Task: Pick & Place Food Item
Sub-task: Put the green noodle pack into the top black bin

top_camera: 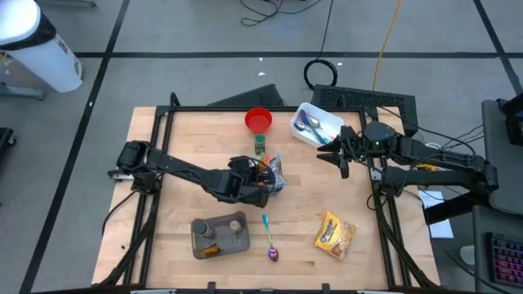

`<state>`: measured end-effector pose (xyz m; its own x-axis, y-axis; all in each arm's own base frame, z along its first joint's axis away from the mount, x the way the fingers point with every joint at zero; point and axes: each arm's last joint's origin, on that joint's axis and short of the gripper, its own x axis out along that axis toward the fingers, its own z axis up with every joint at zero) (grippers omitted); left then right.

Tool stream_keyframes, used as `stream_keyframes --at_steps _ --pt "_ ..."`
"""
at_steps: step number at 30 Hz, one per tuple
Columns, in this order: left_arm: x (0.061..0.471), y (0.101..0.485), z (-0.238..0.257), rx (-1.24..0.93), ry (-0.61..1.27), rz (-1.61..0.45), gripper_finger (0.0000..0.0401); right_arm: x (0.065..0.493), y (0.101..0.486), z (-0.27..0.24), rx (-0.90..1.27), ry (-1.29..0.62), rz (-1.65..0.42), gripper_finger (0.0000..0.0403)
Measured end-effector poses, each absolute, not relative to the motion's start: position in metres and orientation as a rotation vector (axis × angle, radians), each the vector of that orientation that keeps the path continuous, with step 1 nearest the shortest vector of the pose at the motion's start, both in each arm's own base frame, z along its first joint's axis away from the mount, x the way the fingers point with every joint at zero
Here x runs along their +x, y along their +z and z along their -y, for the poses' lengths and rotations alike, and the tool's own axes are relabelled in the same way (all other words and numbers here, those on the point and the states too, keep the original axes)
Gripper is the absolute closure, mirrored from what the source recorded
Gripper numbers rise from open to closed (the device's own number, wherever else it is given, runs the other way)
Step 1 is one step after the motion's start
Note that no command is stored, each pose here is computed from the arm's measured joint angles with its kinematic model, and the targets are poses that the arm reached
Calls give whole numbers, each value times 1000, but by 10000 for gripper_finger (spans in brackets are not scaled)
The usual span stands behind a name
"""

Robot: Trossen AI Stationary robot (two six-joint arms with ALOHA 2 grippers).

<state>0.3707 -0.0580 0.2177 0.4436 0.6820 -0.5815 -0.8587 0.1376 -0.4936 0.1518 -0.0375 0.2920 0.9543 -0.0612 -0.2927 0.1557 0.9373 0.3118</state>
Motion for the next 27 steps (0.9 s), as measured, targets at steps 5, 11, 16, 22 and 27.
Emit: stream_keyframes --at_steps 5,11,16,22,27 --pt "369 210 58 -892 1128 -243 399 153 291 38 354 -115 -287 273" --pt "368 207 58 -909 1116 -264 397 152 292 38 359 -115 -286 273" --pt "368 207 58 -891 1110 -277 396 152 292 38 359 -115 -286 273" --pt "368 207 58 -892 1109 -277 372 152 292 38 359 -115 -285 273" --pt "369 206 58 -895 1105 -285 320 152 292 37 359 -111 -286 273"
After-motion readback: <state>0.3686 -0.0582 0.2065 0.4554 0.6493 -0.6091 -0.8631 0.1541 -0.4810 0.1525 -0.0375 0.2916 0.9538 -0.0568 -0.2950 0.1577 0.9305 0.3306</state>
